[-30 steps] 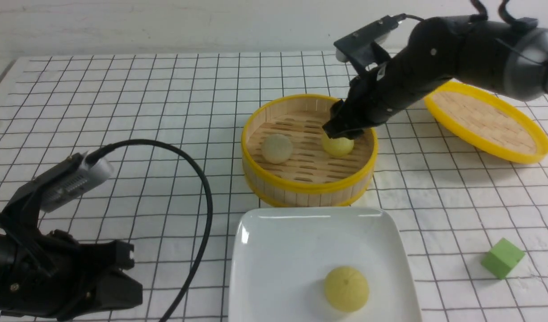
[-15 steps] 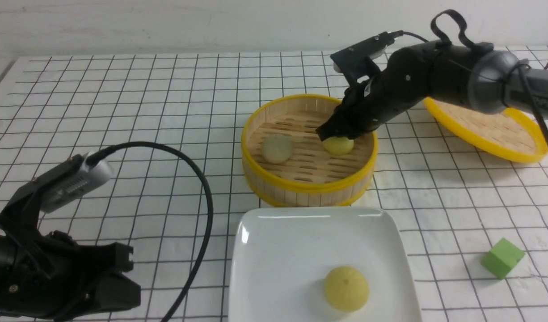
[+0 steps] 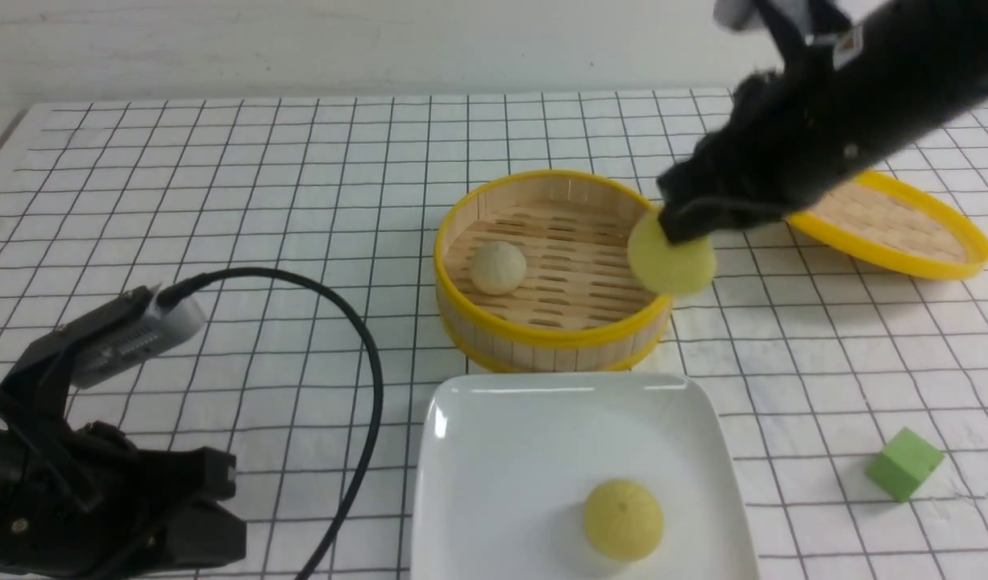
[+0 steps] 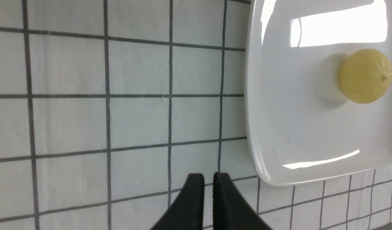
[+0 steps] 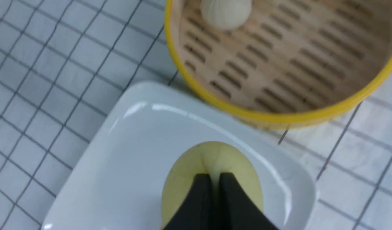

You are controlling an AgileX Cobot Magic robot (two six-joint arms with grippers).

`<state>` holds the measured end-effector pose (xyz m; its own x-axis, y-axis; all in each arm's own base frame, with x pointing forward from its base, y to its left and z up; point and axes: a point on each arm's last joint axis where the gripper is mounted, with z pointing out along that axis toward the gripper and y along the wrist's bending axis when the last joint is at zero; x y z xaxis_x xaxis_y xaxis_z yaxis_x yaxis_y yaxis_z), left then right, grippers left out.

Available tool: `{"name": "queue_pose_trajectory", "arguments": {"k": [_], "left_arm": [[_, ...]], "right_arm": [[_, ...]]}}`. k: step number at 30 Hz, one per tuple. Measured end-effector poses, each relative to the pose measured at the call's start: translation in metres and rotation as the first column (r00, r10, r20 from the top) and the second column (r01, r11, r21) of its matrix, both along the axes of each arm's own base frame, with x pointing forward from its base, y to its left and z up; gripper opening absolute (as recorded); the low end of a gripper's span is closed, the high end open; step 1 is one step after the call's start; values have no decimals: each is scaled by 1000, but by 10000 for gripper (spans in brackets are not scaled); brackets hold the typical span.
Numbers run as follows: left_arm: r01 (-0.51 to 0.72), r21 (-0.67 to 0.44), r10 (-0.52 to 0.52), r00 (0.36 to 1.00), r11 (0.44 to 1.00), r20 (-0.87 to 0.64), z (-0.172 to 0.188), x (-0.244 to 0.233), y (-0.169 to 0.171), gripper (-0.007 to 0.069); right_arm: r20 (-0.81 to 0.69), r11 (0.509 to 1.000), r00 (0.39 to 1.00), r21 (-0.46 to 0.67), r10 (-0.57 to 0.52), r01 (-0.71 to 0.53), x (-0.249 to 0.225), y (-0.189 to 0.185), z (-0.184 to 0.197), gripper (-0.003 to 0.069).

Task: Put the steamed buns into the plate on the white-black tablecloth.
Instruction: 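Move the steamed bun from the bamboo steamer onto the white plate with the right gripper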

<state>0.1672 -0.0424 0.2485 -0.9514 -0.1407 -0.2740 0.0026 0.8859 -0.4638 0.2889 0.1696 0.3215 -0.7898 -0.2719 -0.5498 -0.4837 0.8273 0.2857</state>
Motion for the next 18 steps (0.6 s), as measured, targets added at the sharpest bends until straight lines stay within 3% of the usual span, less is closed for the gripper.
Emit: {"name": "queue_pose_trajectory", "arguments": {"k": [8,13,15,18], "left_arm": [[-8,3,8,1000,1000,14,0,1,1,73],[-14,5,14,1000,1000,24,0,2,1,83],[-18,6,18,999,1000,31,1,3,1,87],[-23,8,22,999,1000,38,1,4,1,90]], "right_arm": [[-82,995,993,-58,-90,85,-13,1,-98,68],[-101,989,985,-63,-138,133,-7,3,-121,231],[-105,990,985,-61,-136,130,-8,4,-120,324],[-99,992,988,-67,-115,109,-11,2,-110,404]]}}
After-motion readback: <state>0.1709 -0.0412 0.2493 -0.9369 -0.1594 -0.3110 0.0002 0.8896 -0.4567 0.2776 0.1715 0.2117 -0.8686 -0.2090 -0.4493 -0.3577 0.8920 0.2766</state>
